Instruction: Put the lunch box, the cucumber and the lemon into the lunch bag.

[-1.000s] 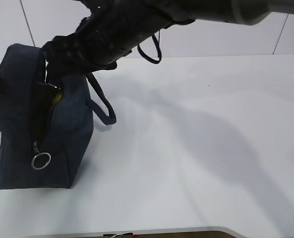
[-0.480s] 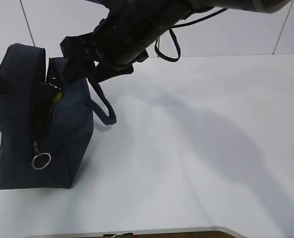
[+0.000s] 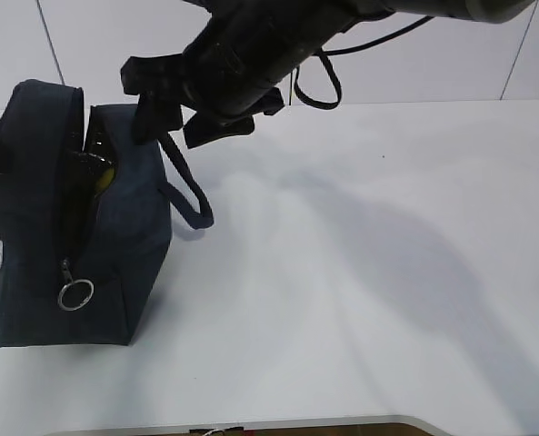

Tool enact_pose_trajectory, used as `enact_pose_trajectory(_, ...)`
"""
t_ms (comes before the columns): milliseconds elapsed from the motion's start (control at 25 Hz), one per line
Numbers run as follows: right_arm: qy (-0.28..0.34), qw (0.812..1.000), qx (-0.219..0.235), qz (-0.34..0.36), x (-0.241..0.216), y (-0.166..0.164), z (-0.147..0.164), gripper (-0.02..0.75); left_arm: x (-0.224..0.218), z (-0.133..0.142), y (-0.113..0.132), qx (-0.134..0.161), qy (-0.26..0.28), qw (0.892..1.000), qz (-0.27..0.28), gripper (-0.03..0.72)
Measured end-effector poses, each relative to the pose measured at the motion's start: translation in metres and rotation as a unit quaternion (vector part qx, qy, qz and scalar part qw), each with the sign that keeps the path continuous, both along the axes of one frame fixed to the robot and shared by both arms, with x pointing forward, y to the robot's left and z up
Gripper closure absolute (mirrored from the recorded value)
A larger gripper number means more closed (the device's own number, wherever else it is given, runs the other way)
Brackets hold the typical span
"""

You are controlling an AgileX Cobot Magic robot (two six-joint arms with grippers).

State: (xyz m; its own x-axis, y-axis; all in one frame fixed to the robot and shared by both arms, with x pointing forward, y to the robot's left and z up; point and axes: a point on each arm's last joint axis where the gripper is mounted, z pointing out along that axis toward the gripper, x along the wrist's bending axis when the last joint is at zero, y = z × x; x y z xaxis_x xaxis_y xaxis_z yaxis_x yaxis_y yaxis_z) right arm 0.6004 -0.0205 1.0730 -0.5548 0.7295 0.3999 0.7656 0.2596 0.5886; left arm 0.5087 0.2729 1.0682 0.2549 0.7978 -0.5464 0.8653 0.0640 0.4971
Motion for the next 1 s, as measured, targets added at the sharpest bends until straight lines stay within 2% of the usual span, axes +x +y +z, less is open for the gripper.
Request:
enact_pose_trajectory(240, 0.038, 0.999, 0.034, -0.005, 0.002, 0.008, -0.011, 0.246, 0.0, 0.0, 0.0, -0.001, 0.0, 1.0, 0.0, 0.676)
enact_pose_trajectory(520, 0.051, 0.998, 0.039, -0.009, 0.007, 0.012, -0.023, 0.251, 0.0, 0.0, 0.0, -0.003, 0.0, 1.0, 0.001, 0.676)
enact_pose_trajectory(1000, 0.05, 0.997, 0.052, -0.006, 0.007, 0.014, -0.023, 0.47, 0.0, 0.0, 0.0, -0.004, 0.0, 1.0, 0.001, 0.676)
